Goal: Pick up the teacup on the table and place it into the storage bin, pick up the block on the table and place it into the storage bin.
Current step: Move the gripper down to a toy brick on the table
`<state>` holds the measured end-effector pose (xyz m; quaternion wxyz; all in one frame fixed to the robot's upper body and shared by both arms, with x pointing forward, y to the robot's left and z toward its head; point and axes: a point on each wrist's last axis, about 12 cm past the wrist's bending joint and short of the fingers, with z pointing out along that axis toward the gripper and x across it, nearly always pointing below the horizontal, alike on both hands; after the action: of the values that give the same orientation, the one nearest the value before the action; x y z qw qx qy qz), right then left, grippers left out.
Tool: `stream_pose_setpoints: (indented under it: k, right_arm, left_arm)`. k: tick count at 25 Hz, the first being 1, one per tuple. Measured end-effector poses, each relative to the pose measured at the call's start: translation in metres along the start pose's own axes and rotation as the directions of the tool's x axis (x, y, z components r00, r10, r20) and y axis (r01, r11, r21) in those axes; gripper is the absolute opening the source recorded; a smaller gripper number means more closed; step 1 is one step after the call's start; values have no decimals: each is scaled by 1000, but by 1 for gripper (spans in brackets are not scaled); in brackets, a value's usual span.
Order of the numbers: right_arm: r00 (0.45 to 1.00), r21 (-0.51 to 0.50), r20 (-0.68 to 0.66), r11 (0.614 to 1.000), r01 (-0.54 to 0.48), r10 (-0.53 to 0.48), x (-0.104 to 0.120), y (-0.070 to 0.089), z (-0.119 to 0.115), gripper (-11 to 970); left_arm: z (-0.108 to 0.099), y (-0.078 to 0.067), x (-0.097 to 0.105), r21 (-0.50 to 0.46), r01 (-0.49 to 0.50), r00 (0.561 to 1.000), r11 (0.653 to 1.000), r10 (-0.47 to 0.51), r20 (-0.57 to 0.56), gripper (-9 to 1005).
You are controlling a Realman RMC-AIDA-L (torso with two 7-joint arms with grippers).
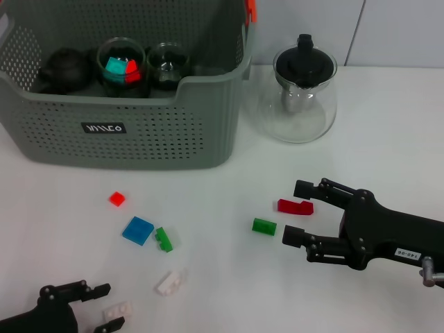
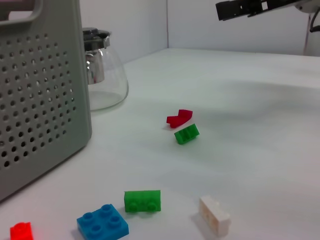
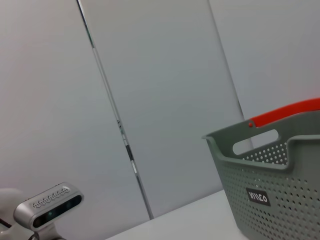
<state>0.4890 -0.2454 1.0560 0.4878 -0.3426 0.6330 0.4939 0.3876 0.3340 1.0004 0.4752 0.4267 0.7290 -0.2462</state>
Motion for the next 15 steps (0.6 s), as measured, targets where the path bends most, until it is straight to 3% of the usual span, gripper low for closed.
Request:
stream_pose_setpoints:
  k: [10, 15]
  right_arm:
    - [1000, -2, 0, 1000, 1, -1, 0, 0, 1, 944]
    - [1000, -2, 0, 1000, -9, 9, 0, 0, 0, 944]
  left_arm:
    - [3, -4, 3, 7, -16, 1000, 1000, 16, -8, 400]
    - [4, -4, 4, 3, -12, 1000, 1000, 12, -12, 398]
